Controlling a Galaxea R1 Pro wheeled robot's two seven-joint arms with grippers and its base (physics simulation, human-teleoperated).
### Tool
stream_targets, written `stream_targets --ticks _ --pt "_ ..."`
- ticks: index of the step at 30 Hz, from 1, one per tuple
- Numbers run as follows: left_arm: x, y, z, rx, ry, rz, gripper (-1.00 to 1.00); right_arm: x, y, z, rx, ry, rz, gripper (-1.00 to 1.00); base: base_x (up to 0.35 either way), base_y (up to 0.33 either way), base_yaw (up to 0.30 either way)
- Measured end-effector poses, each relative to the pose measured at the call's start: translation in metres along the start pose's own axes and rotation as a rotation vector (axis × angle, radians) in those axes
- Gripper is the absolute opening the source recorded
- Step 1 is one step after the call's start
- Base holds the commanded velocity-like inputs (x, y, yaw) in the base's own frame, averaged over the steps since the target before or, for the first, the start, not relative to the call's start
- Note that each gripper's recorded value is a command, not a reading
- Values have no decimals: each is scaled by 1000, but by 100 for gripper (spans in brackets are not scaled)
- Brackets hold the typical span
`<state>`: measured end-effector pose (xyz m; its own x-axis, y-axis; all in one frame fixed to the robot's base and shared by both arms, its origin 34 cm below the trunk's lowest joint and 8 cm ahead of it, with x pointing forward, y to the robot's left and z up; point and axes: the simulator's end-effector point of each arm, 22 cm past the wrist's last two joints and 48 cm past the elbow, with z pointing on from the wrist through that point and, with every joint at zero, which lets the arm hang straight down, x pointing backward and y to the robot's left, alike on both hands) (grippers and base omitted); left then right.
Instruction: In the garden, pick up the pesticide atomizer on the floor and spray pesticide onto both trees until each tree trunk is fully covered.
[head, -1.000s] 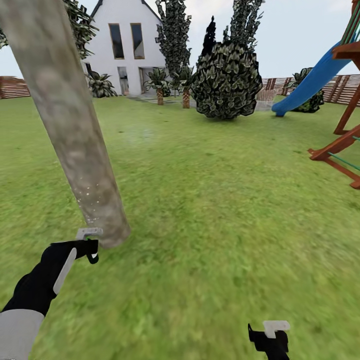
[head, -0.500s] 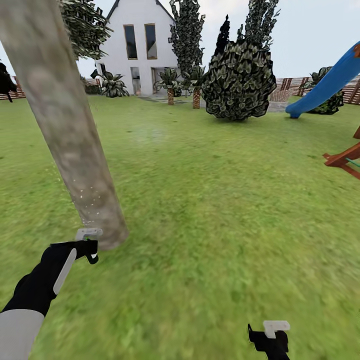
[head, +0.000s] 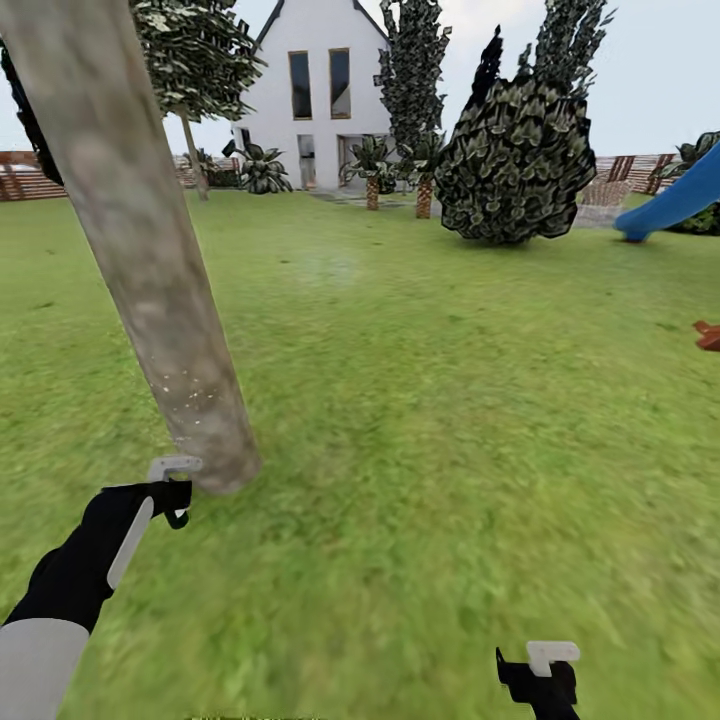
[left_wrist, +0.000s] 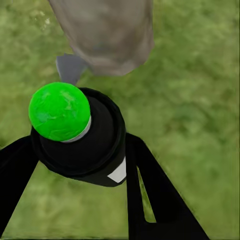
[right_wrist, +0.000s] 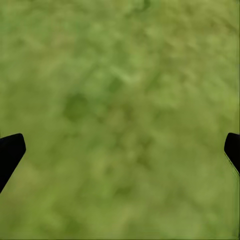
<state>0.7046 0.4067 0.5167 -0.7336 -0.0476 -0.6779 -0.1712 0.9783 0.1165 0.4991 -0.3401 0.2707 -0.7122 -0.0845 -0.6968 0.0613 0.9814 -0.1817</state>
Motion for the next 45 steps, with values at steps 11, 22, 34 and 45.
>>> stream_targets --ticks 11,22,34,45 --pt "0 0 0 -3 -1 -4 -100 0 -1 0 1 -1 -1 100 140 -241 68" --pt "1 0 0 -4 0 -4 -100 0 0 0 0 -1 -1 100 150 -239 147" --pt "36 4 17 -17 70 -6 -100 0 0 0 0 -1 0 100 125 -254 126" --pt "51 10 24 -26 91 -11 -100 0 0 0 0 -1 0 100 144 -254 205"
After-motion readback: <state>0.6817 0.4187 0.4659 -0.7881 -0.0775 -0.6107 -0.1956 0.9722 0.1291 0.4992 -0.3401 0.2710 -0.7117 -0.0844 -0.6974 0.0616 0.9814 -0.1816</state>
